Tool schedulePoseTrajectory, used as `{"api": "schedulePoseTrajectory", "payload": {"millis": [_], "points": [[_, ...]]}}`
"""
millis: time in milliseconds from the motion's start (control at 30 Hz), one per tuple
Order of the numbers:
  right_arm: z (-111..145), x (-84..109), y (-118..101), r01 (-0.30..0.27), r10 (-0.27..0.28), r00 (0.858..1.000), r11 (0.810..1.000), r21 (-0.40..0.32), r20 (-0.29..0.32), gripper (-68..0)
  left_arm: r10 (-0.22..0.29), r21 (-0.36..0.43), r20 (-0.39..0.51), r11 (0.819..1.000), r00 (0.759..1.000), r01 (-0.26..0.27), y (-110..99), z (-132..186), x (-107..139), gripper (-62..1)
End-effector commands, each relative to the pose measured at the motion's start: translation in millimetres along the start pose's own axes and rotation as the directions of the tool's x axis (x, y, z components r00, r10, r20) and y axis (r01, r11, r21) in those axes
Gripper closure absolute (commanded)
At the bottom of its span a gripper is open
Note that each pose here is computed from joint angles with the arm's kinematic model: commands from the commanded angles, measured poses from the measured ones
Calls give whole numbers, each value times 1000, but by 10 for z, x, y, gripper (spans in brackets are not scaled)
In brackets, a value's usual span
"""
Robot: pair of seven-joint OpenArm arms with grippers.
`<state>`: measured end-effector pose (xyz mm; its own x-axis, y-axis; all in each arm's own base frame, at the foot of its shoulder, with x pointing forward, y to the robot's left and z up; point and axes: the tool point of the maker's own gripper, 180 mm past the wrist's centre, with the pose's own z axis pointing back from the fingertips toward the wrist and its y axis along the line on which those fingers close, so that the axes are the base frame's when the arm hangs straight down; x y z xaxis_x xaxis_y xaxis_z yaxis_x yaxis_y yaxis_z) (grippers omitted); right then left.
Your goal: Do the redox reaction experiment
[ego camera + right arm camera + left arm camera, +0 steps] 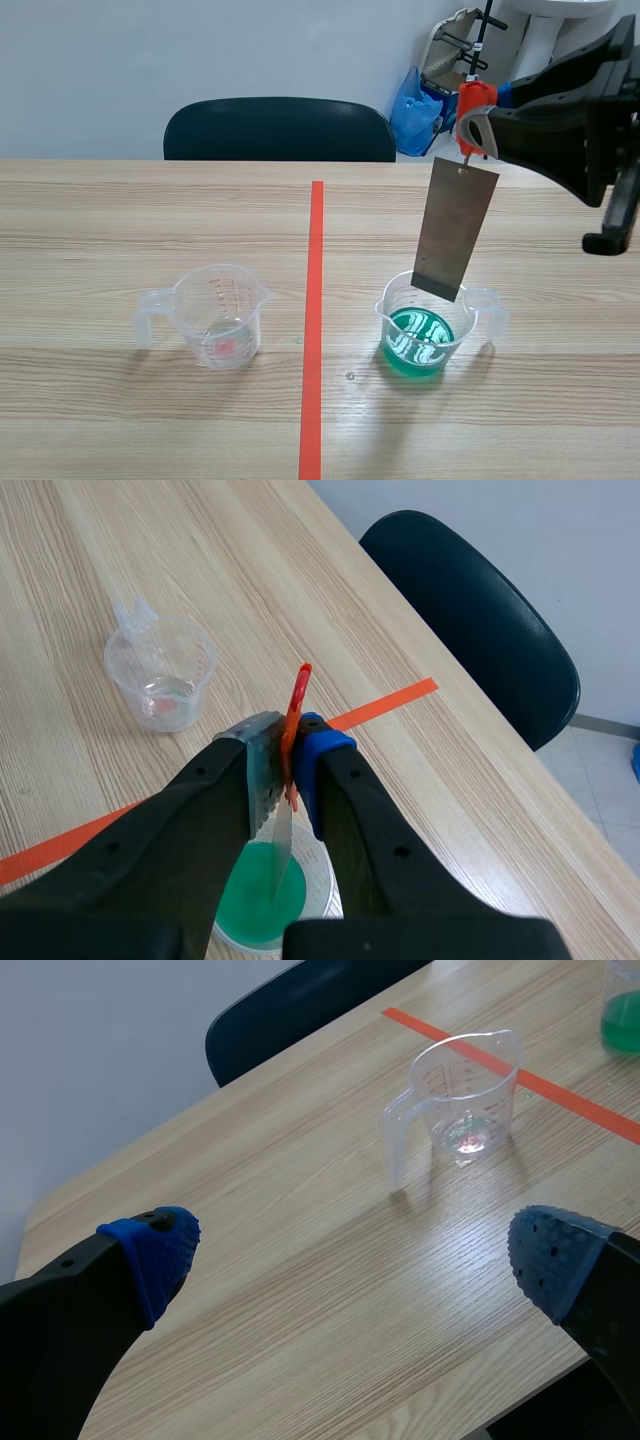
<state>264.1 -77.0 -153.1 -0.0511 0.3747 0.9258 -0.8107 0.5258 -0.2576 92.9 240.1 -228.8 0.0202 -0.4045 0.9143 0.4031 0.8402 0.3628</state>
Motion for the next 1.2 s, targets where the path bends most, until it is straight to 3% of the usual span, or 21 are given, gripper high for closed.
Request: {"api": "schedulePoseTrajectory", "payload": {"millis": [0, 833, 1167], "points": [[18, 117, -65, -15, 16, 999, 1000, -17, 40, -6, -7, 4, 31, 1000, 999, 7, 35, -24, 74, -623], [15, 158, -35, -6, 6, 998, 1000, -7, 69, -6, -8, 4, 32, 1000, 999, 8, 34, -25, 75, -623], [-15, 75, 9, 21, -21, 997, 1000, 9, 77, -6, -8, 4, 32, 1000, 999, 8, 34, -25, 75, -623]]}}
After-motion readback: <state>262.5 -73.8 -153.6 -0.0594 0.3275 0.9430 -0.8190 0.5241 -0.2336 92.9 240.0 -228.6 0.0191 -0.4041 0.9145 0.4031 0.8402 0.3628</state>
